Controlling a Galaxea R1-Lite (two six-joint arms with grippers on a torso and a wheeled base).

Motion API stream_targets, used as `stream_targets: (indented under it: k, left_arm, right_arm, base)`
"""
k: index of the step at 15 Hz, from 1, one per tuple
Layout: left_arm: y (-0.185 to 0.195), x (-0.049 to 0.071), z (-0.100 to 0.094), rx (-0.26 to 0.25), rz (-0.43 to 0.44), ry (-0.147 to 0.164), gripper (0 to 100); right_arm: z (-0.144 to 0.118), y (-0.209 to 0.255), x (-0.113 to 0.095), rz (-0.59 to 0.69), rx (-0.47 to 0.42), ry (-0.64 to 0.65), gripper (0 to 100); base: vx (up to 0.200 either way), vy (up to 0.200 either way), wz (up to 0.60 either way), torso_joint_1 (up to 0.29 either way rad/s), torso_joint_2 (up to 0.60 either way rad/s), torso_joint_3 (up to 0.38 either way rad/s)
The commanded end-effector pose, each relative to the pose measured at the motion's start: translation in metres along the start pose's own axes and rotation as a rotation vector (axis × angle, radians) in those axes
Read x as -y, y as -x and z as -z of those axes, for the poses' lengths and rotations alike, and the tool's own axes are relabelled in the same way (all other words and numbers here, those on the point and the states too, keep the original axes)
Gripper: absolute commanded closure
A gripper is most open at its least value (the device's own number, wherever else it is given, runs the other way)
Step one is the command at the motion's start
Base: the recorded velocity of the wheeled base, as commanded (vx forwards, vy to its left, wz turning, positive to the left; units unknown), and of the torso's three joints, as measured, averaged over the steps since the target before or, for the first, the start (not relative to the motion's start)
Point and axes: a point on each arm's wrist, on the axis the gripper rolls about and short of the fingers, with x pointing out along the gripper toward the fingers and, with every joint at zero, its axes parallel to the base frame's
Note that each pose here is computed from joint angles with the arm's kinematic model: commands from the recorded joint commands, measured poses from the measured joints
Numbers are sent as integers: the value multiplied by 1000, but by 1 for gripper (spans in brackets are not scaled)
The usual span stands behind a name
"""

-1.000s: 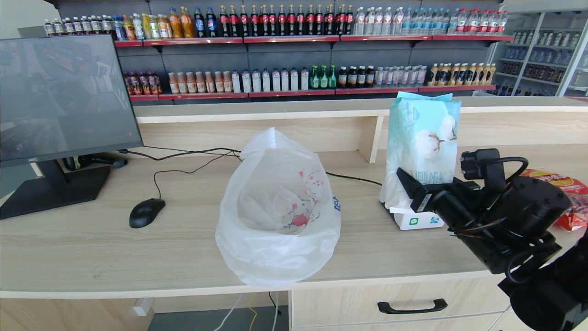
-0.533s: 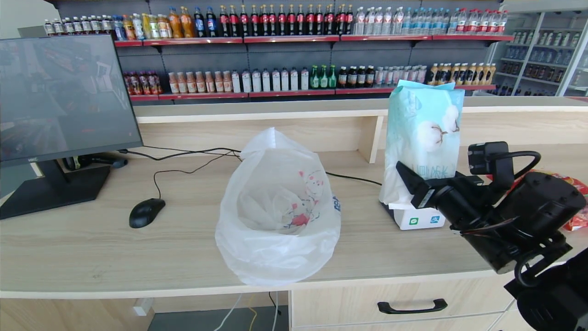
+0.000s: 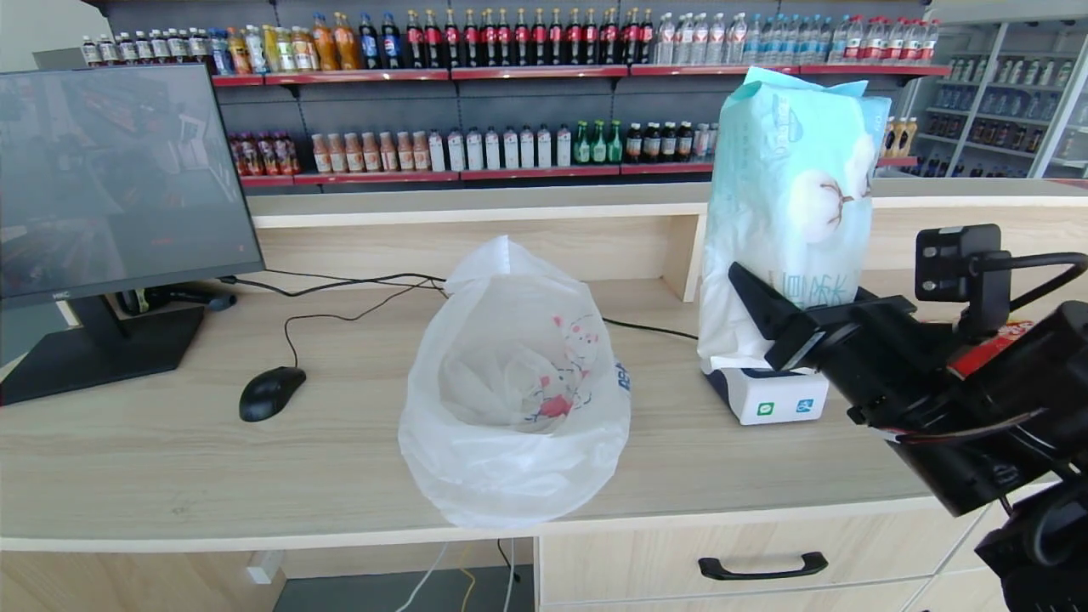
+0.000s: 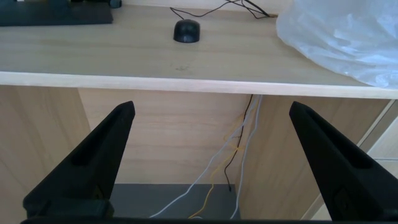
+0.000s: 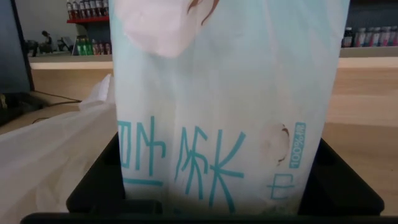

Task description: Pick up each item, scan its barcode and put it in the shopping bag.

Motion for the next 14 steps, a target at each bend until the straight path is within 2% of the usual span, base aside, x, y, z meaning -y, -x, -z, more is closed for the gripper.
stream_targets:
  k: [1, 6, 14]
  left_arm:
    - [0, 0, 0, 0, 0, 0, 0]
    - [0, 0, 0, -1, 0, -1, 0]
    - [0, 0, 0, 0, 0, 4, 0]
  right_arm:
    - [-16, 8, -1, -7, 47, -8, 100]
    - [-18, 17, 1, -9, 40, -7, 100]
    - [-17, 18, 2, -5, 34, -5, 100]
  base:
    - [0, 0, 0, 0, 0, 0]
    - [0, 0, 0, 0, 0, 0]
    - [0, 200, 0, 2, 2, 1]
